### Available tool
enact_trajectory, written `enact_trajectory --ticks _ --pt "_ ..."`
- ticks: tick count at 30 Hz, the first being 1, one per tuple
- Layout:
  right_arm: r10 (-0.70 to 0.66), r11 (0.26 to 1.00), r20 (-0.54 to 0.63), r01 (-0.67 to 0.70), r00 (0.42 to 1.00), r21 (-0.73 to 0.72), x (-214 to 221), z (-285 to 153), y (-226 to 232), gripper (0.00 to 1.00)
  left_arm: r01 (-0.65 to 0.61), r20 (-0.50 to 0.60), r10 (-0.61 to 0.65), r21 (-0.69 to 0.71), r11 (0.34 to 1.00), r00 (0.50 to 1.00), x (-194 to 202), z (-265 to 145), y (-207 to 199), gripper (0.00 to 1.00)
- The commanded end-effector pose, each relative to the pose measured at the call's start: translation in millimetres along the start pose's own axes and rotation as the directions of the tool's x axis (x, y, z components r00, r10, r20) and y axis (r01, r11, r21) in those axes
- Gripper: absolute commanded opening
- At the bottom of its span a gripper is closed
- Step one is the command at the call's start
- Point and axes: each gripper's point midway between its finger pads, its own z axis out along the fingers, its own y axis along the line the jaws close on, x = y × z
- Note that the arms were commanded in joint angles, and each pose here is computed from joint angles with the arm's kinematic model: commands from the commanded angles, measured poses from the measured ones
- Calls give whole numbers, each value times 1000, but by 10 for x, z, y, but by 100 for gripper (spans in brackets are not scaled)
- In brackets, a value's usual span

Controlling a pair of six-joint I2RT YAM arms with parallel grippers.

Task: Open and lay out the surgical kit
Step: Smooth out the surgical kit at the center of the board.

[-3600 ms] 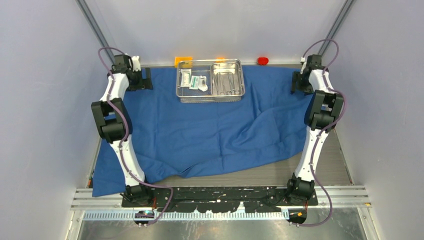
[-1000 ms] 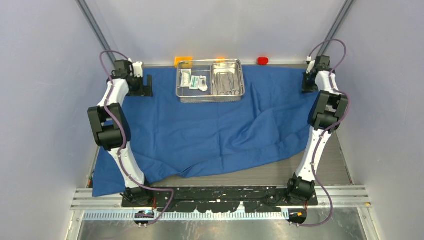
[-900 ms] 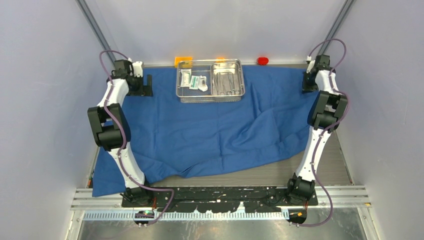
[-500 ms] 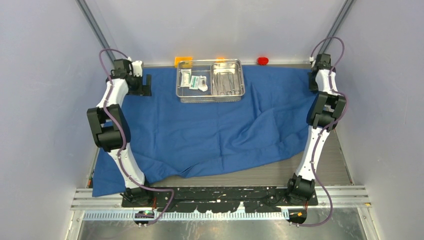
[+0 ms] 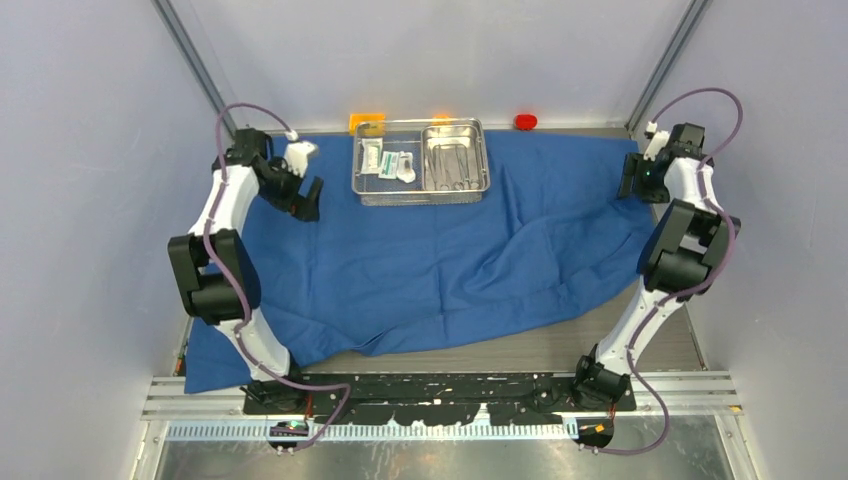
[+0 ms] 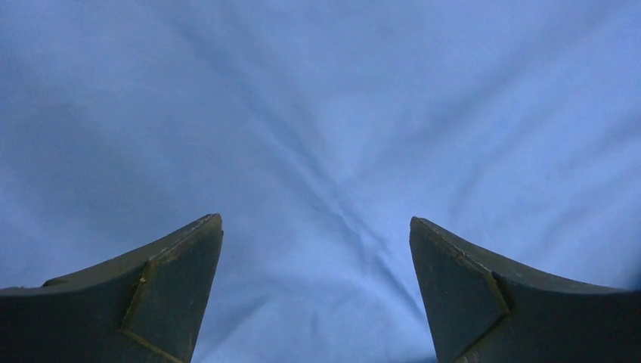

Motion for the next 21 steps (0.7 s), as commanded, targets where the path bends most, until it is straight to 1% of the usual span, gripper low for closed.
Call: enact_trajectory --ticks 1,4,7,11,14,17,19,21 --pt "-55 988 172 78 984 -130 -256 -721 451 67 -281 -107 313 243 929 943 463 -329 -765 98" --pt "-113 974 148 138 983 -177 -22 -957 587 68 -369 -149 431 321 872 890 763 -539 -1098 99" --pt "-190 947 91 207 978 -246 344 -1161 736 69 -445 -137 528 389 807 838 901 -720 -1479 99" --pt "-331 889 31 323 943 -325 819 -1407 857 71 -549 -102 650 447 707 753 1072 -882 -1956 99" --pt "-411 834 -2 375 912 -404 1140 -1600 968 72 -566 -95 693 504 653 715 1185 -945 -2261 99" --pt "-452 797 -33 386 892 -464 1418 -1745 1055 73 -601 -94 750 537 592 654 1310 -967 -2522 100" --pt "-475 782 -37 402 879 -476 1561 -1792 1087 73 -624 -93 779 543 561 620 1394 -980 -2650 100" --pt "-498 776 -42 424 866 -467 1674 -1801 1116 74 -638 -94 798 549 540 595 1474 -991 -2756 100"
